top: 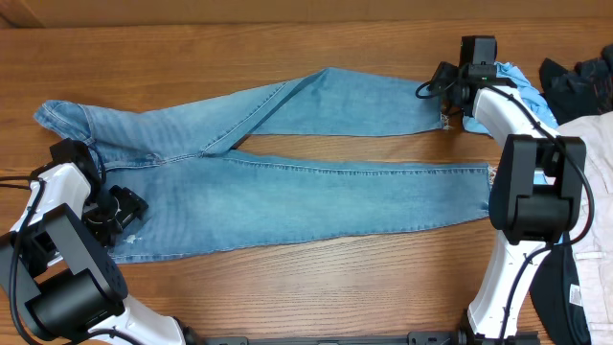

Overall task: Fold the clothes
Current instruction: 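Release the right gripper and move it to the upper leg hem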

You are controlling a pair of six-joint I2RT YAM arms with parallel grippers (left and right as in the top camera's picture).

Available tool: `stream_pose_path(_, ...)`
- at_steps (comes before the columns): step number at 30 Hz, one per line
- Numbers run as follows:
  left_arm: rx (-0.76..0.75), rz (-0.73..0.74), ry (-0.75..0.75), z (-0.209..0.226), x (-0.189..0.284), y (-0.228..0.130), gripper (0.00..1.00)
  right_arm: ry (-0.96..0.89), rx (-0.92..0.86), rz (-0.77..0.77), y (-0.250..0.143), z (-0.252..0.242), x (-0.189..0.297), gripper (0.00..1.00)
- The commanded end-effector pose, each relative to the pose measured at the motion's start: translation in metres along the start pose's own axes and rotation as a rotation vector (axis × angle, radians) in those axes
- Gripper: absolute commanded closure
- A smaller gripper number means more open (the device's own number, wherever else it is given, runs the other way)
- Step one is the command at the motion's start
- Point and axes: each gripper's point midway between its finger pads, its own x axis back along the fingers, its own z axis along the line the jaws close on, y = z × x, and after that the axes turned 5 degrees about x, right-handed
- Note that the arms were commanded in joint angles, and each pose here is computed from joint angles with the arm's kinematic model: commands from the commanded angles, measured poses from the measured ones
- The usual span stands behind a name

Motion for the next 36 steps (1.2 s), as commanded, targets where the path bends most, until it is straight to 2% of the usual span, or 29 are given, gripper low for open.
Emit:
stream_pose_path(1, -0.027, 0.016, -0.022, -0.01, -0.004, 0.0, 0.18, 0.036, 0.031, 0.015, -0.006, 0.01, -0.01, 0.38)
stream_pose_path(4, -0.027, 0.016, -0.022, -0.009, -0.004, 0.0, 0.18, 0.028, 0.038, 0.042, -0.015, 0.008, -0.017, 0.57)
stream_pose_path(5, -0.027, 0.016, -0.022, -0.009, -0.004, 0.0, 0.18, 0.026, 0.038, 0.049, -0.018, 0.007, -0.019, 0.66)
stream_pose_path(6, -0.027, 0.016, -0.022, -0.009, -0.004, 0.0, 0.18, 0.024, 0.038, 0.054, -0.02, 0.007, -0.02, 0.82)
stream_pose_path(8, -0.027, 0.016, -0.022, -0.009, -0.004, 0.0, 0.18, 0.025, 0.038, 0.048, -0.018, 0.007, -0.02, 0.96)
stream_pose_path(10, -0.027, 0.016, -0.022, -0.009, -0.004, 0.0, 0.18, 0.029, 0.039, 0.028, -0.012, 0.009, -0.019, 0.96)
stream_pose_path(13, -0.027, 0.016, -0.022, -0.01, -0.004, 0.0, 0.18, 0.011, 0.087, -0.051, 0.023, 0.009, 0.001, 0.96)
stream_pose_path(16, -0.027, 0.016, -0.022, -0.009, -0.004, 0.0, 0.18, -0.032, 0.107, -0.181, 0.084, 0.012, 0.05, 0.96)
stream_pose_path(18, -0.027, 0.016, -0.022, -0.009, -0.004, 0.0, 0.18, -0.012, 0.143, -0.29, 0.134, 0.026, 0.104, 0.96)
stream_pose_path(20, -0.027, 0.016, -0.022, -0.009, -0.004, 0.0, 0.18, -0.027, 0.132, -0.375, 0.167, 0.029, 0.15, 0.96)
stream_pose_path(22, -0.027, 0.016, -0.022, -0.009, -0.004, 0.0, 0.18, -0.07, 0.126, -0.414, 0.183, 0.024, 0.177, 0.96)
stream_pose_path(27, -0.027, 0.016, -0.022, -0.01, -0.004, 0.0, 0.18, -0.293, 0.084, -0.416, 0.184, -0.021, 0.187, 0.96)
stream_pose_path(28, -0.027, 0.016, -0.022, -0.01, -0.004, 0.0, 0.18, -0.315, 0.078, -0.41, 0.183, -0.029, 0.187, 0.93)
stream_pose_path(30, -0.027, 0.016, -0.022, -0.01, -0.004, 0.0, 0.17, -0.321, 0.071, -0.406, 0.184, -0.036, 0.186, 0.8)
stream_pose_path(32, -0.027, 0.016, -0.022, -0.01, -0.004, 0.0, 0.18, -0.334, 0.066, -0.391, 0.182, -0.044, 0.185, 0.74)
stream_pose_path(36, -0.027, 0.016, -0.023, -0.01, -0.004, 0.0, 0.18, -0.358, 0.063, -0.339, 0.172, -0.058, 0.182, 0.72)
